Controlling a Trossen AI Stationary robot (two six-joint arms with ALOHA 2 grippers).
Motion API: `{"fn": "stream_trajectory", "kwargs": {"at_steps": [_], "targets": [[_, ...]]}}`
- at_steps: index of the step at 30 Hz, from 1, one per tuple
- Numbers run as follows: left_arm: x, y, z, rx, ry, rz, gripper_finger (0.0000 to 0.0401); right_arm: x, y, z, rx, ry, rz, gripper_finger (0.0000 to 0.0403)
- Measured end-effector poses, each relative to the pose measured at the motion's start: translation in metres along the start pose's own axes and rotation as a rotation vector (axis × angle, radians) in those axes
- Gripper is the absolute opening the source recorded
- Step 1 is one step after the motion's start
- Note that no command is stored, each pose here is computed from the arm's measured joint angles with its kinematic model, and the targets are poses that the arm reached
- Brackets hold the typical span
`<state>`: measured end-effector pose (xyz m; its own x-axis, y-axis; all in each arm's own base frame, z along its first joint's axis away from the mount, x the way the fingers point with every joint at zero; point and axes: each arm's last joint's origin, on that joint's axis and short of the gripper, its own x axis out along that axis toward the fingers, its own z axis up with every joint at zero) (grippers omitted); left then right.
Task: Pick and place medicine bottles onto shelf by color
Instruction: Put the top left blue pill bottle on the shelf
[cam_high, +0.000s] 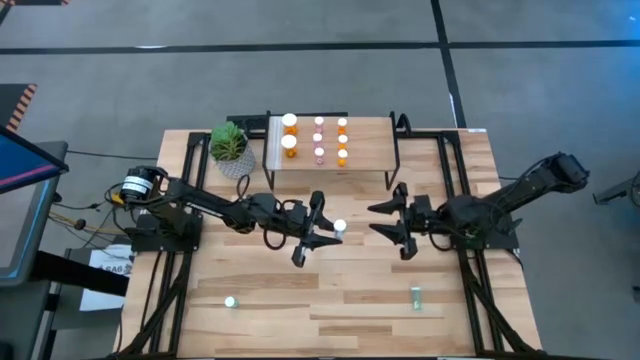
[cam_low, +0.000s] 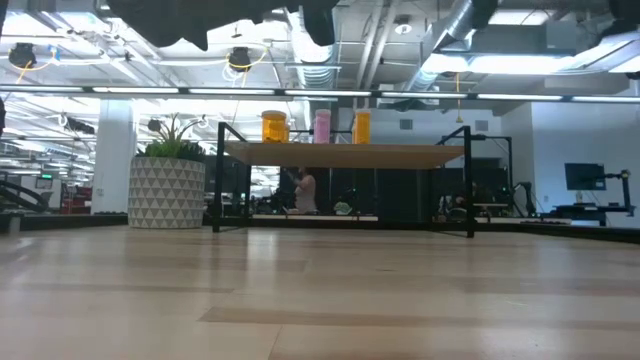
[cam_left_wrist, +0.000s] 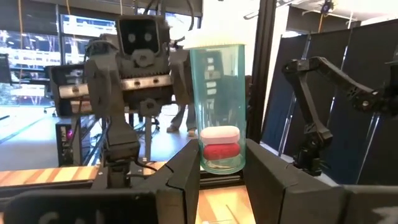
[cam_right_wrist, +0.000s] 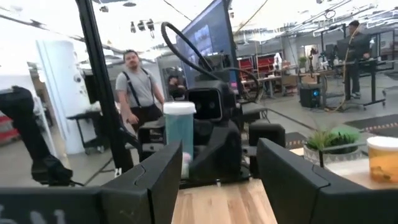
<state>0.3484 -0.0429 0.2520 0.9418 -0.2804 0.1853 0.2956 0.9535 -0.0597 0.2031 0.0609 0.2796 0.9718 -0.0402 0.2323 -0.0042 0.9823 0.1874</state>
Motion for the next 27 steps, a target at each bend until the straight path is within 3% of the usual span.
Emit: {"fn": "stream_trajectory", "kwargs": {"at_steps": [14,27], "targets": [[-0.001,0.005,-0.006,-0.006,0.055,0.082,0.0088,0.03,-0.001,0.016,-0.034,0.124,-0.017,0.0232],[-0.001,0.008,-0.008,-0.007,0.084,0.11,0.0088,0.056,0.0,0.014,0.002,0.184,-0.021,0.0294]]}}
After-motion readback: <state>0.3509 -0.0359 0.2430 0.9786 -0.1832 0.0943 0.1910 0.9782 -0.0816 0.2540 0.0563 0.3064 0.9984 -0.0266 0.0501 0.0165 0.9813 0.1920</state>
